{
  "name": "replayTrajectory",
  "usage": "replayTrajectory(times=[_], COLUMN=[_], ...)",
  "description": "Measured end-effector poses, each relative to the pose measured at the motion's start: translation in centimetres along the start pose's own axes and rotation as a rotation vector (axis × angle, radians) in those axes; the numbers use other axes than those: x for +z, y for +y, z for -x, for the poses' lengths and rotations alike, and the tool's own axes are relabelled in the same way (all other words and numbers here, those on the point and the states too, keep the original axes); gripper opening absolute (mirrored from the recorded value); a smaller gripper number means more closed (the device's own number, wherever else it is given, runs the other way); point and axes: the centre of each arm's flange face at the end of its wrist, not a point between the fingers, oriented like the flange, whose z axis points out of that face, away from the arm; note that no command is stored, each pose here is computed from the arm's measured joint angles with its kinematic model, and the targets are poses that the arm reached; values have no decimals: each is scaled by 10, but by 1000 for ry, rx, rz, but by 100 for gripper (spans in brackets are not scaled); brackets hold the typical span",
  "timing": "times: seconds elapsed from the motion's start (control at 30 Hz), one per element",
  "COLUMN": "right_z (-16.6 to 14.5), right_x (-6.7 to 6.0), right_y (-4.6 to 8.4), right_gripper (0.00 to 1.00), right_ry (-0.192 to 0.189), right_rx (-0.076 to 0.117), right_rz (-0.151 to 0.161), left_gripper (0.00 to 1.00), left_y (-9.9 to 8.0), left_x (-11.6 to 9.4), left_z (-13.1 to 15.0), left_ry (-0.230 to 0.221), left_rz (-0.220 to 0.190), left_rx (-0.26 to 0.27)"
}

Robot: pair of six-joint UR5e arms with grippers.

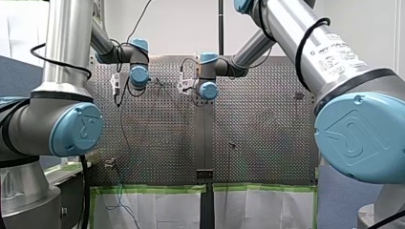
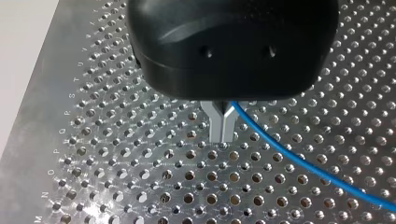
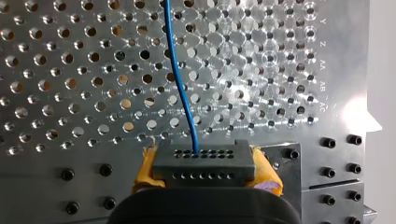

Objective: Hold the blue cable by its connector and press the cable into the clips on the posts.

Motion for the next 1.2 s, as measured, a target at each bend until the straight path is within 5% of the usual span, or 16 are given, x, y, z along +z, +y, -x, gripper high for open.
replayTrajectory(times=[0.33,0.63,1.2], right_z=[2,3,-1], right_x=[2,3,11], right_y=[5,11,29], right_gripper=[0,0,0], right_ry=[0,0,15], right_rx=[-3,-6,-9], right_rz=[10,17,40], left_gripper=[0,0,0], left_y=[-3,-13,-17], left_x=[3,11,29], left_z=[0,-17,15], left_ry=[-9,32,-6], left_rz=[-41,-92,-93], left_rx=[-1,22,-6])
